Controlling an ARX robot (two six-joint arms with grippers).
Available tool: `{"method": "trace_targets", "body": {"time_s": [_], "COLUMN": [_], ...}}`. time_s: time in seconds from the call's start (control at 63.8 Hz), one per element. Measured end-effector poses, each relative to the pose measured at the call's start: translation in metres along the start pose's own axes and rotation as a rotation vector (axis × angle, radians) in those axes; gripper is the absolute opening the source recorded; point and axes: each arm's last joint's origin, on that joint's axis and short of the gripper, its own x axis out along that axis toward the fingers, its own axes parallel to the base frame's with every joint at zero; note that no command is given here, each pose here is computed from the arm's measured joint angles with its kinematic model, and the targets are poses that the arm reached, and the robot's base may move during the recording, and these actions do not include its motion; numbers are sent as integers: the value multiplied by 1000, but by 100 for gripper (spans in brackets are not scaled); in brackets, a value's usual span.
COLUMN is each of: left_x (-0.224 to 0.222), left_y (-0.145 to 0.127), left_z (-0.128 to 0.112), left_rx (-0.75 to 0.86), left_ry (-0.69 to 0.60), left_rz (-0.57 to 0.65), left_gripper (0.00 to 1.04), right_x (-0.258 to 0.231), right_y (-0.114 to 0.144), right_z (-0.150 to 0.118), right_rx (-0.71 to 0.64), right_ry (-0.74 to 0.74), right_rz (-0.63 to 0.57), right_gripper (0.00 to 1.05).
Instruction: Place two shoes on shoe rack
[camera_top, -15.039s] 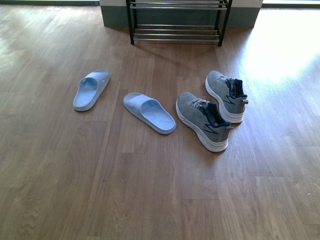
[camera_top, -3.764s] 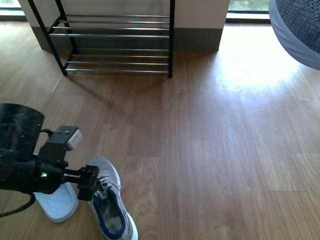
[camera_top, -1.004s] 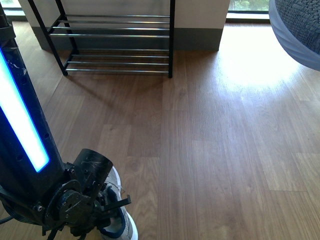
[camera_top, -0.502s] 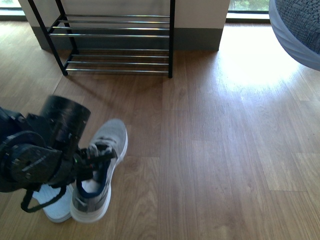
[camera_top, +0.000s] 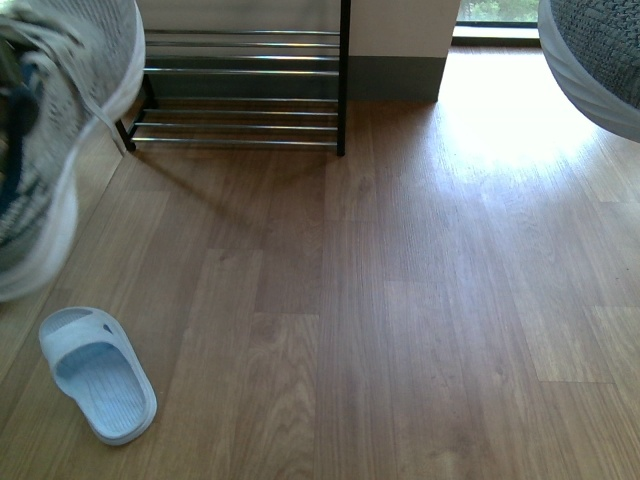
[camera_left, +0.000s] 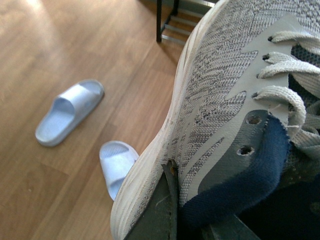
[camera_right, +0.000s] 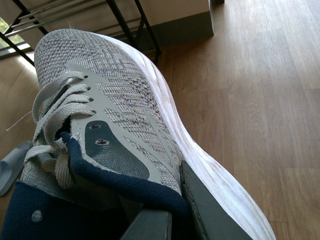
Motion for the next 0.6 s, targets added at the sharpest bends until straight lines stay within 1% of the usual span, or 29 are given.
{"method": "trace_targets", "body": {"time_s": [0.141, 0.22, 0.596], "left_x": [-44, -62, -65], "left_y": [5, 9, 10], "left_z": [23, 25, 21], "left_rx": [32, 56, 88], "left_ry": [-119, -156, -151], "left_rz": [-5, 13, 10], "left_gripper": [2, 2, 2], "right_x": [0, 0, 0], "right_y": [0, 0, 0], "right_z": [0, 0, 0], "right_rx": [0, 0, 0], "right_ry": [0, 0, 0], "right_rz": [0, 0, 0], "right_gripper": [1, 1, 1]}}
